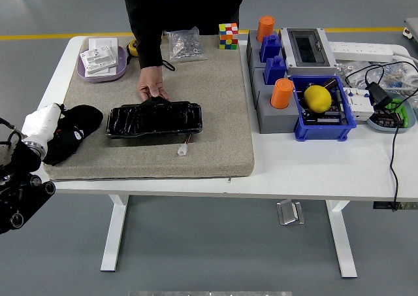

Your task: Pick the rag up,wipe the panel,place it on the desk

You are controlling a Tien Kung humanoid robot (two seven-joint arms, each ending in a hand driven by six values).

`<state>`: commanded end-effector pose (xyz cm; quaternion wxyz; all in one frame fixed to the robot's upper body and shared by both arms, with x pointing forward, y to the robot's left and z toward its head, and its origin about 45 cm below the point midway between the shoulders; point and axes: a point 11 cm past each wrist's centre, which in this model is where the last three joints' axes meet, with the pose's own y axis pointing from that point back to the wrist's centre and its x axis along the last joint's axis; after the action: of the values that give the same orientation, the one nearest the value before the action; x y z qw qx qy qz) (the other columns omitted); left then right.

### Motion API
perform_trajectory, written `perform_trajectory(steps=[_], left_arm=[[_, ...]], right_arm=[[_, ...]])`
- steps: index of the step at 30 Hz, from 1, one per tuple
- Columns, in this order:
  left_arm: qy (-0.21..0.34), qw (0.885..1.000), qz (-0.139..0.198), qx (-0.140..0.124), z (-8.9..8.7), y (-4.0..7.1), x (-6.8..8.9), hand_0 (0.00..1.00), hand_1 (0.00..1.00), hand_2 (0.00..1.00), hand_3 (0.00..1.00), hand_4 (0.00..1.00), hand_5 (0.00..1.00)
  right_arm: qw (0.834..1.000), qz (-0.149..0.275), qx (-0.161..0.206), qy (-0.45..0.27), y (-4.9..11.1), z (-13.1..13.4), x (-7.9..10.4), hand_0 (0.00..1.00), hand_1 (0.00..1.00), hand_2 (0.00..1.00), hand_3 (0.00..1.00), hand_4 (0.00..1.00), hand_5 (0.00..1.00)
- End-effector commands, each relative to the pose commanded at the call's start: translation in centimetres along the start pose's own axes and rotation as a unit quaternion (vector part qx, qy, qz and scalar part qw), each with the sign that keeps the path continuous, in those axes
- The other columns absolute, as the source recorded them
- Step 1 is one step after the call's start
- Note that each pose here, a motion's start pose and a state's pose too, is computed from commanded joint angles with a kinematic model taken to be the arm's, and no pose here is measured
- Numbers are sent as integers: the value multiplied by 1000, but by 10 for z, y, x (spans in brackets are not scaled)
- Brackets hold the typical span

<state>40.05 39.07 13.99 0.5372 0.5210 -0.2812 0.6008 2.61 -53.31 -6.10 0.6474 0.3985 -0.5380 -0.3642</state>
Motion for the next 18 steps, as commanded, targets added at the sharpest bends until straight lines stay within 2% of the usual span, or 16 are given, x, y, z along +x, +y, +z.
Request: perform_trajectory(steps=[3,4,18], left_arm=[[3,1000,-3,0,-1,0,0,451,680,774,785,943,465],[4,1000,-5,0,-1,0,0,458,695,786,790,998,558],[1,1000,-12,-5,-1,-1,7,465,705,796,784,998,601]], right_arm=[[1000,0,0,0,0,0,0,725,579,667,576,998,418],[1000,1,0,-1,0,0,0,725,579,667,577,998,415],[1000,2,1,-3,0,-2,1,725,576,666,575,998,415]])
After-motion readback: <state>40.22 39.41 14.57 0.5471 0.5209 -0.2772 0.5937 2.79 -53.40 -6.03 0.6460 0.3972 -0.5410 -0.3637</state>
